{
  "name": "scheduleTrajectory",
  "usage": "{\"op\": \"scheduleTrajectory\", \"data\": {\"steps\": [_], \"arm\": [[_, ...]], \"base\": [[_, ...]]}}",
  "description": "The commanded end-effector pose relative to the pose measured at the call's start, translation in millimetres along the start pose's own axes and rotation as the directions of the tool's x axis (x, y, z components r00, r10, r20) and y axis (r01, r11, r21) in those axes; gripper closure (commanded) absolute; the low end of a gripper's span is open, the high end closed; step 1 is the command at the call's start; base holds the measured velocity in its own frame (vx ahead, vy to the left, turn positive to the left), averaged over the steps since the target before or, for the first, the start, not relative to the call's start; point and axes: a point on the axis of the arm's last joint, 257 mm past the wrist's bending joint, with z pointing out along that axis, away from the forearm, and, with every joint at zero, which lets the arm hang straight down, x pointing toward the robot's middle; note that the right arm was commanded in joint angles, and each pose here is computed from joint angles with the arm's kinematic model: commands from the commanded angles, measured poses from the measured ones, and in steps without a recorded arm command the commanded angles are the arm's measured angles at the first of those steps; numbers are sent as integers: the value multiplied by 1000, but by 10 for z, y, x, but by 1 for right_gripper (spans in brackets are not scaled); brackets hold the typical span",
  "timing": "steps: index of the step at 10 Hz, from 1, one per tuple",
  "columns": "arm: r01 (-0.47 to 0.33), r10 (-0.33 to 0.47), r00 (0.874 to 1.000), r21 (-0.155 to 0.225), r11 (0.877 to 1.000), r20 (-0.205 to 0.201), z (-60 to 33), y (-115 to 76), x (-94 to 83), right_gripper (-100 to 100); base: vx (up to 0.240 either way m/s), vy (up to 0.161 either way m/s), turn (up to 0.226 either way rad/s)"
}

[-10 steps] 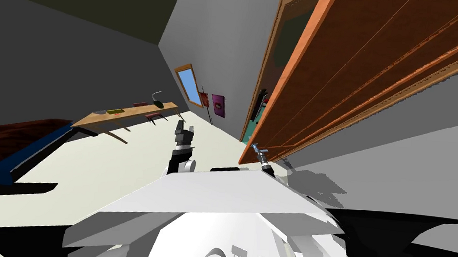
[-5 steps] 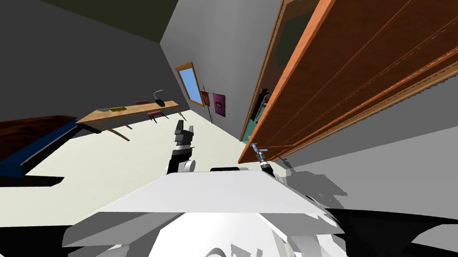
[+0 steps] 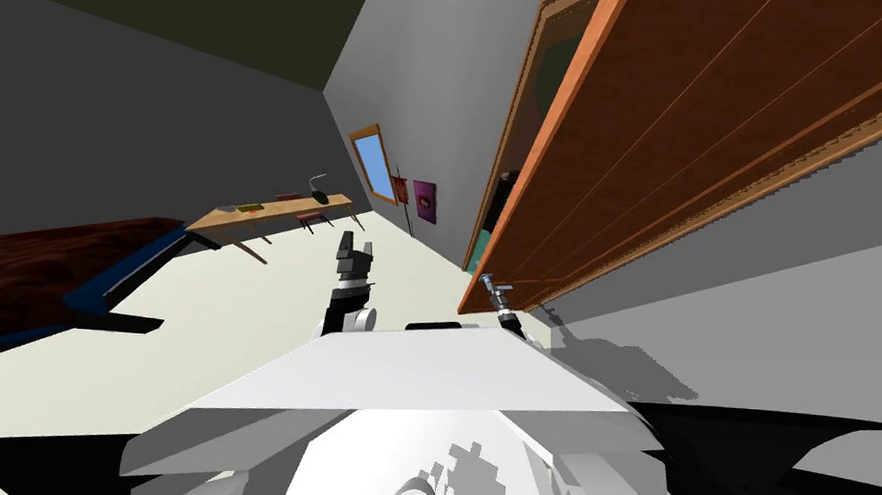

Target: Pull the door open

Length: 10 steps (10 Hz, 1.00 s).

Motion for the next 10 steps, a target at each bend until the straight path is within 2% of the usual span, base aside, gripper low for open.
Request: {"op": "scheduleTrajectory", "data": {"steps": [1,6,7,8,10], "arm": [[-7,7,1000,2,1000,-7,25,-8,107,100],[-15,15,1000,7,1000,-3,126,1,216,100],[-15,15,1000,8,1000,-4,108,-14,202,100],[-17,17,1000,9,1000,-2,52,-25,146,100],[-17,17,1000,9,1000,3,-47,-32,31,100]], "base": [[-93,-71,66],[-64,-79,65],[-28,-41,47],[-69,5,177],[-170,1,242]]}}
